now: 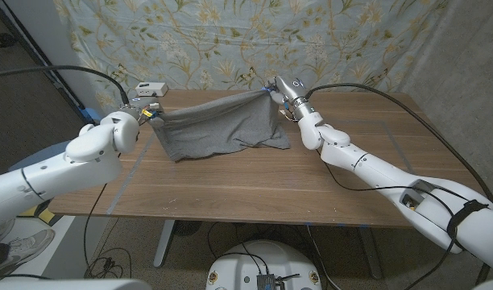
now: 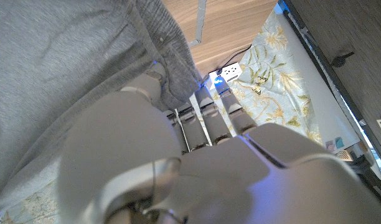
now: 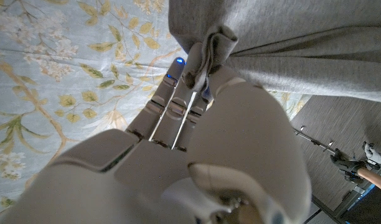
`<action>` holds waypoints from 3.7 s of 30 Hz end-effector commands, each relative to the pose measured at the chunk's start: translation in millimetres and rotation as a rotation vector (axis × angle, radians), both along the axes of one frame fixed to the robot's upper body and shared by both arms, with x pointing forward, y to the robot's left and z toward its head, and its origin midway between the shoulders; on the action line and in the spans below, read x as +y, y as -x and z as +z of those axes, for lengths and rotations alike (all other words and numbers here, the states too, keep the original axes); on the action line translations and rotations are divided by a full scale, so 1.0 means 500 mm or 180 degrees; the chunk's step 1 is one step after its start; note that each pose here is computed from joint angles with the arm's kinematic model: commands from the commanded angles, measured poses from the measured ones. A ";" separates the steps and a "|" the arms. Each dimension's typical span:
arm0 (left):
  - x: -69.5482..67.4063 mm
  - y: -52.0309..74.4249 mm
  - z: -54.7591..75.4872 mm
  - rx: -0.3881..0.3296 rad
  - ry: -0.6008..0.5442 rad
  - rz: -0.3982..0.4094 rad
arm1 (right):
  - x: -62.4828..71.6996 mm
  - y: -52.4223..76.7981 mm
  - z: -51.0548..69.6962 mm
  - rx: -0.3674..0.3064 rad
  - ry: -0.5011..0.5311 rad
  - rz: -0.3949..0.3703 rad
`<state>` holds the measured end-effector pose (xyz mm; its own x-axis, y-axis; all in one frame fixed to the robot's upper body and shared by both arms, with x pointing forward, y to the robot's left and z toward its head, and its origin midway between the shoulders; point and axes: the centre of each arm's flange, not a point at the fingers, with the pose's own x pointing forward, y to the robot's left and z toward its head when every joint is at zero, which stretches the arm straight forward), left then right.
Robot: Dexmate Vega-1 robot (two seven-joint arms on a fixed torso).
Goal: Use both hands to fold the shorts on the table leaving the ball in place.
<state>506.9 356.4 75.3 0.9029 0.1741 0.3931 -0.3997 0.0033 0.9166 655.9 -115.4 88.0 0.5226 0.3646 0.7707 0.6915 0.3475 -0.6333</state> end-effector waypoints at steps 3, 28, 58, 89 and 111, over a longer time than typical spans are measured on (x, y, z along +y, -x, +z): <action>0.025 -0.058 -0.014 -0.0144 0.0142 0.0109 | 0.026 -0.076 0.021 0.0179 0.0112 -0.0147; 0.013 -0.087 -0.041 -0.0296 -0.0377 0.1047 | 0.038 -0.119 0.015 0.1080 0.0418 -0.0503; -0.022 -0.095 -0.108 0.0423 0.0158 0.0005 | 0.045 -0.037 -0.089 0.1662 0.0515 0.0034; -0.090 -0.129 -0.161 0.0894 -0.0740 0.0238 | 0.076 -0.009 -0.195 0.2016 0.0417 0.0350; -0.129 -0.195 -0.200 0.0750 -0.1051 0.0219 | 0.083 -0.018 -0.207 0.2073 0.0401 0.0429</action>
<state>590.0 300.1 -17.2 0.9696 0.1567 0.1879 -0.1375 -0.2861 0.9483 661.2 -76.1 -12.6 0.8105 0.5209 0.2680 0.1262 0.2915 -0.9482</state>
